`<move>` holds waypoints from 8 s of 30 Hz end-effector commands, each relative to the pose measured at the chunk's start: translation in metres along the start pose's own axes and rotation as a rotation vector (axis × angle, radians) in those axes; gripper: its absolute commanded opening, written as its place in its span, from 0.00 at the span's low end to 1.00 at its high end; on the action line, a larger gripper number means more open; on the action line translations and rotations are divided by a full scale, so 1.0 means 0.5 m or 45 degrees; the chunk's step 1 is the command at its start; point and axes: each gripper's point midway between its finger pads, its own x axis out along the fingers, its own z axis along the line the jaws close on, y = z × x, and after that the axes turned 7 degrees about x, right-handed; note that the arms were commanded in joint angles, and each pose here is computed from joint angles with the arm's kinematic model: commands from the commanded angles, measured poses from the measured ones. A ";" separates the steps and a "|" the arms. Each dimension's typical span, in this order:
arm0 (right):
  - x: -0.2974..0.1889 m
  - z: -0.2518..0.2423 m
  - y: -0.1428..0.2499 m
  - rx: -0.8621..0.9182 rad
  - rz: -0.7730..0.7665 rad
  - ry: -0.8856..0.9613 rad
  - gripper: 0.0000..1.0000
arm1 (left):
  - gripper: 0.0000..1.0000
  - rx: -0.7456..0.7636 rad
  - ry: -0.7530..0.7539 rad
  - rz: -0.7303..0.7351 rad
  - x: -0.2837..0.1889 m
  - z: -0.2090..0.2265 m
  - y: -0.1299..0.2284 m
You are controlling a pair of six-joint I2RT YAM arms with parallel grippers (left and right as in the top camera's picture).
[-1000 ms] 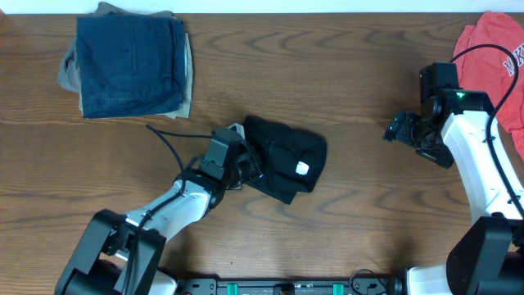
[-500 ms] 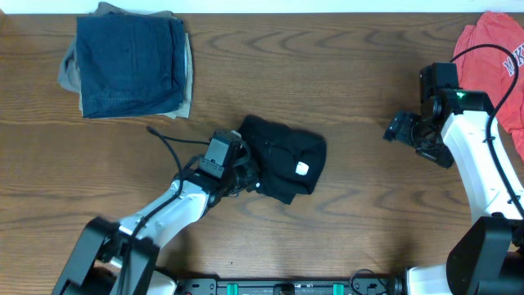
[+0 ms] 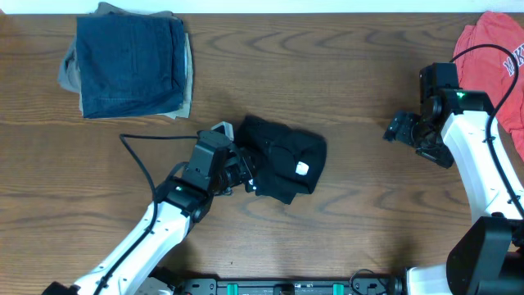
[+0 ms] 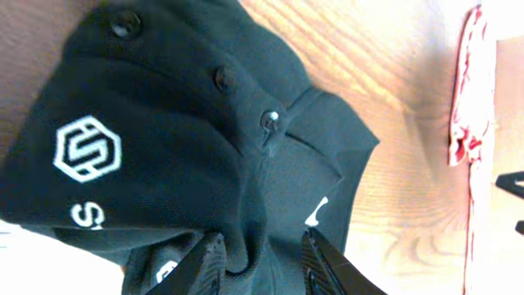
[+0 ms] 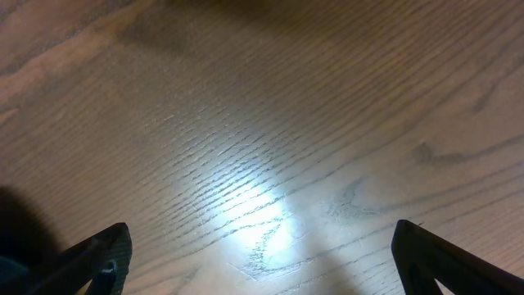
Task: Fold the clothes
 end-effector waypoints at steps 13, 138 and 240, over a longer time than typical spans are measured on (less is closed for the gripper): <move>-0.003 -0.005 -0.007 -0.005 -0.018 0.016 0.99 | 0.06 -0.009 0.004 0.010 -0.003 0.003 0.004; -0.003 -0.006 -0.007 -0.004 -0.018 0.016 0.99 | 0.39 0.258 0.254 0.240 0.076 0.144 -0.017; -0.003 -0.005 -0.007 -0.005 -0.018 0.016 0.99 | 0.90 0.334 -0.924 -0.857 -0.236 0.475 -0.707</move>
